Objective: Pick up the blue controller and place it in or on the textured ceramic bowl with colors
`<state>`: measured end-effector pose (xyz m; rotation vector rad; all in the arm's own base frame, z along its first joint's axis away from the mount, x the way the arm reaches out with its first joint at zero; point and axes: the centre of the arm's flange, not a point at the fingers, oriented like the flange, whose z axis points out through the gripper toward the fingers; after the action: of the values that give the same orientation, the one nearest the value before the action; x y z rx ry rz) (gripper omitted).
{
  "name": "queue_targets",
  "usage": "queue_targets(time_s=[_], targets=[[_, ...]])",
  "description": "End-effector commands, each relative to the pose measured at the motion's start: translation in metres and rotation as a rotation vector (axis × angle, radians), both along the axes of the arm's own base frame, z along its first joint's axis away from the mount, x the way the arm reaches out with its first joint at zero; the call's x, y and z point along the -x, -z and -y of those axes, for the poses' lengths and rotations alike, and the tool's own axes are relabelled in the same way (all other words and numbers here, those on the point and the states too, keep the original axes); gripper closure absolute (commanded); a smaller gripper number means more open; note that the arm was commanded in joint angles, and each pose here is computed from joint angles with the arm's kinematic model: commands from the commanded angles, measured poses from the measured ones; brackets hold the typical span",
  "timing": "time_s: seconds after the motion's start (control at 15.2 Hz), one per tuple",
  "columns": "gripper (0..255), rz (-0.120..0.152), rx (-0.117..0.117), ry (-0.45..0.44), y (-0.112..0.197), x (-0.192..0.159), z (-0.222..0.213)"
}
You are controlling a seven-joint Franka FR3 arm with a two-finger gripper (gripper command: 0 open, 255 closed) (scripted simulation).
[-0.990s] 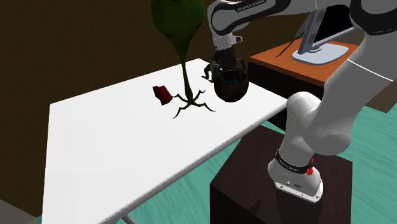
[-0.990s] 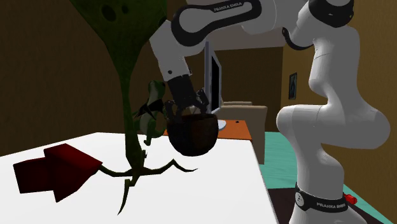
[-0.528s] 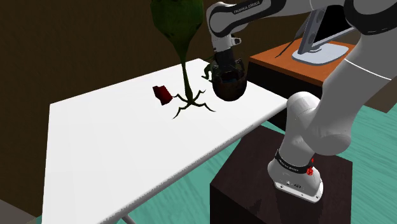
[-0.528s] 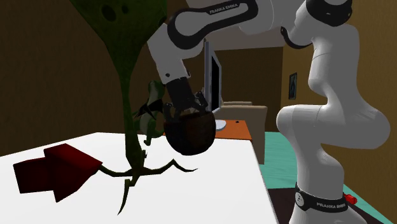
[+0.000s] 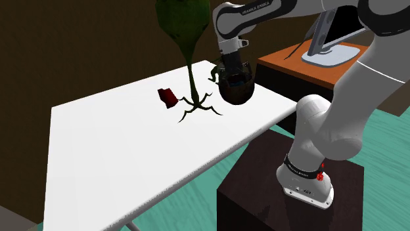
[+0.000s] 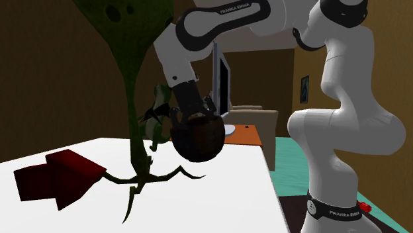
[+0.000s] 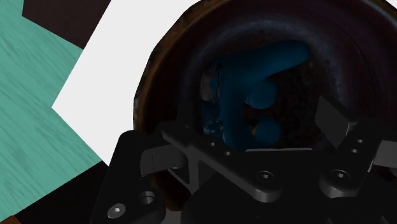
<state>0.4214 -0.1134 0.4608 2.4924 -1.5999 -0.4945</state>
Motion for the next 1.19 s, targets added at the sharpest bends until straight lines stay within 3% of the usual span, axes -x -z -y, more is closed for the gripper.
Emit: queue_targets(time_s=[0.0, 0.2, 0.33, 0.53, 1.12], targets=[[255, -0.112, -0.001, -0.006, 0.03, 0.013, -0.007], [255, -0.111, 0.002, -0.008, 0.035, 0.027, -0.009], [255, -0.11, -0.003, -0.006, 0.031, 0.026, 0.011], [255, -0.112, -0.003, -0.007, 0.03, 0.015, 0.001], [255, -0.112, -0.003, -0.007, -0.017, 0.015, 0.001]])
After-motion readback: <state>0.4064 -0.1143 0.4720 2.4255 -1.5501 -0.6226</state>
